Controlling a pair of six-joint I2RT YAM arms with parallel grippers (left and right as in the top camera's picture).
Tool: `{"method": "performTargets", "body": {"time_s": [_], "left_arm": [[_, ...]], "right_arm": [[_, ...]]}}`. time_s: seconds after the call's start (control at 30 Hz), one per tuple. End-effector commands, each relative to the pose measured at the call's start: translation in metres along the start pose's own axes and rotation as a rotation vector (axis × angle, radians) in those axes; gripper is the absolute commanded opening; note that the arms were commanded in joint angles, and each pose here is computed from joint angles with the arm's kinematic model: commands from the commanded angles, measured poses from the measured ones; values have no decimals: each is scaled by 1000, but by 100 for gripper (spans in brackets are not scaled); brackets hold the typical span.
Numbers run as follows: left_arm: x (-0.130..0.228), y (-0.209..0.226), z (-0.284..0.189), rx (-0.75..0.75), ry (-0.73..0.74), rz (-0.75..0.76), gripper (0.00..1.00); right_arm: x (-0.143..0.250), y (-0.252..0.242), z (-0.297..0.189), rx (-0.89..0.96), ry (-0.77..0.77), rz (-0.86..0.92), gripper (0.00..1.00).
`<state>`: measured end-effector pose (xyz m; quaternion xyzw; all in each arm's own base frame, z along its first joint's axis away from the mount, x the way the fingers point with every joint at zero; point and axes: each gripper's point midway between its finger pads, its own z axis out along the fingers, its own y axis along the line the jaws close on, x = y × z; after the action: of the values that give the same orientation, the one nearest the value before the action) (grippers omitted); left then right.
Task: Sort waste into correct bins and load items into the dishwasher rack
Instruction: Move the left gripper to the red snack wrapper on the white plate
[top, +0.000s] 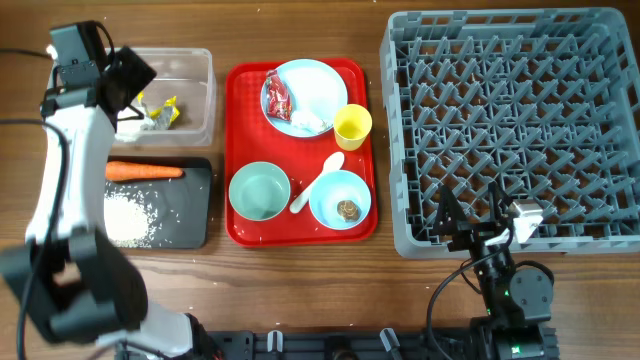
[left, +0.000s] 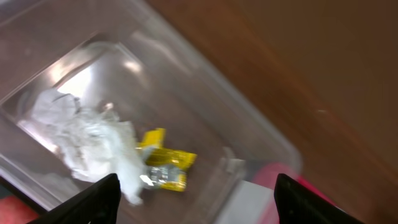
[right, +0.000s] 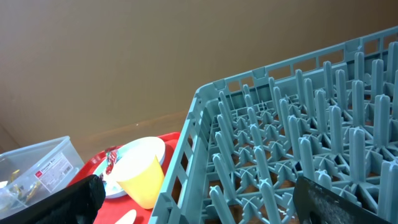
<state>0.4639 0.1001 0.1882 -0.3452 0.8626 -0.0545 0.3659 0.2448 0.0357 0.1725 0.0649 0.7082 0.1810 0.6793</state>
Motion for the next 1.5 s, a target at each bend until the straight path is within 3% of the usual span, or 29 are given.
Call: {"method": "performTargets", "body": {"time_s": [0.0,0.13,0.33,0.37,0.63,0.73,1.0,1.47], "left_arm": [[13,-71,-62,198,-25,94,79],[64,-125,-82,297,46,211,79],[150,-184,-71,325,125,388,77],[183,-196,-60,329,169,438,77],[257,-204,-3,281,273,526,80],[261,-196,14,239,267,529,80],[231,-192,31,200,154,545,76],[223,-166,91,119,118,496,66]], "right_arm": [[-2,-1,0,6,-11,-8,100],[-2,-1,0,6,-11,-8,100],[-2,-1,0,6,-10,-8,100],[-2,-1,0,6,-11,-8,100],[-2,-1,0,6,-11,-8,100],[-2,-1,0,6,-11,-8,100],[-2,-1,0,6,-11,-8,100],[-2,-1,0,6,-11,-8,100]]}}
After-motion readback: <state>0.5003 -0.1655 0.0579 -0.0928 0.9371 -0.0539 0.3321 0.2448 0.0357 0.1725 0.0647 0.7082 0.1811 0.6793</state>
